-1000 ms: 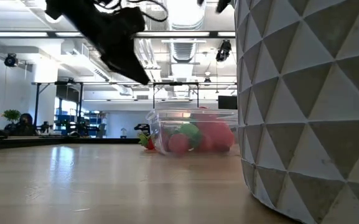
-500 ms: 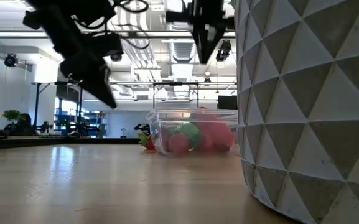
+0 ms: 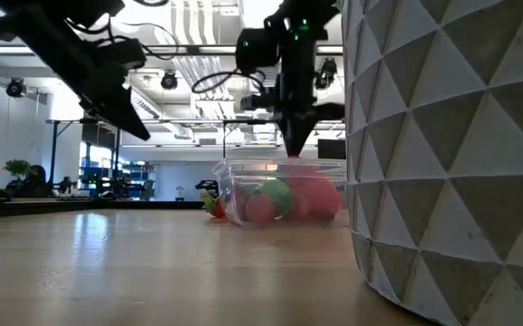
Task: Pick and placing Produce into tupperware
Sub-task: Adjust the transparent container
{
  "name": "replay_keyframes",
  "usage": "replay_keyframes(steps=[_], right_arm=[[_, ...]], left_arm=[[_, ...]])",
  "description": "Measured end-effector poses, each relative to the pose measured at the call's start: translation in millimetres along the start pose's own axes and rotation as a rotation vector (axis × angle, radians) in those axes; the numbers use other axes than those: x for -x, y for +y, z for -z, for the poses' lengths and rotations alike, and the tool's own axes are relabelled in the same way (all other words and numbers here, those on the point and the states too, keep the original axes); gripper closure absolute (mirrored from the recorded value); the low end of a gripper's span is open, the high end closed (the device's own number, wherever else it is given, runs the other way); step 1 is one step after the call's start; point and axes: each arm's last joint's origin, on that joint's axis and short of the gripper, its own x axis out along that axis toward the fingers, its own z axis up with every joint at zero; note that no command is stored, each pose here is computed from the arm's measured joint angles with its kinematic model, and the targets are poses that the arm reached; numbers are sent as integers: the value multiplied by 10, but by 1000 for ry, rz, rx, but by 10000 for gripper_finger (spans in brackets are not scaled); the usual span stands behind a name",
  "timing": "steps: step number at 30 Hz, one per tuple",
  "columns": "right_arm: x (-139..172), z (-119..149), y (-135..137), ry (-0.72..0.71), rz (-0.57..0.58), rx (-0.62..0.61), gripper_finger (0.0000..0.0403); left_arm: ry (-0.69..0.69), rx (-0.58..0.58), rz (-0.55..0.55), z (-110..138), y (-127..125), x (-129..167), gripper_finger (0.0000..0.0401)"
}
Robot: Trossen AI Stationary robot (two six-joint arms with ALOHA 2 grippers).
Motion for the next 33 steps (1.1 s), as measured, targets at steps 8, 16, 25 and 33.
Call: replay_keyframes(steps=[8,16,25,33], right_arm=[[-344,-83,-224,46,53,13,390],[-565,-125,-213,45,-80,21,390],[-640,76,-113,147,-139,81,390],[-569,390,168,183,-189,163,390]], left_arm=[[-46,15,-60,4,55,56,400],[12,-17,-89,34,2,-109,400],[34,-28,-93,33,-66,-232,400],[23,-25,-91,21,-79,-254,400]])
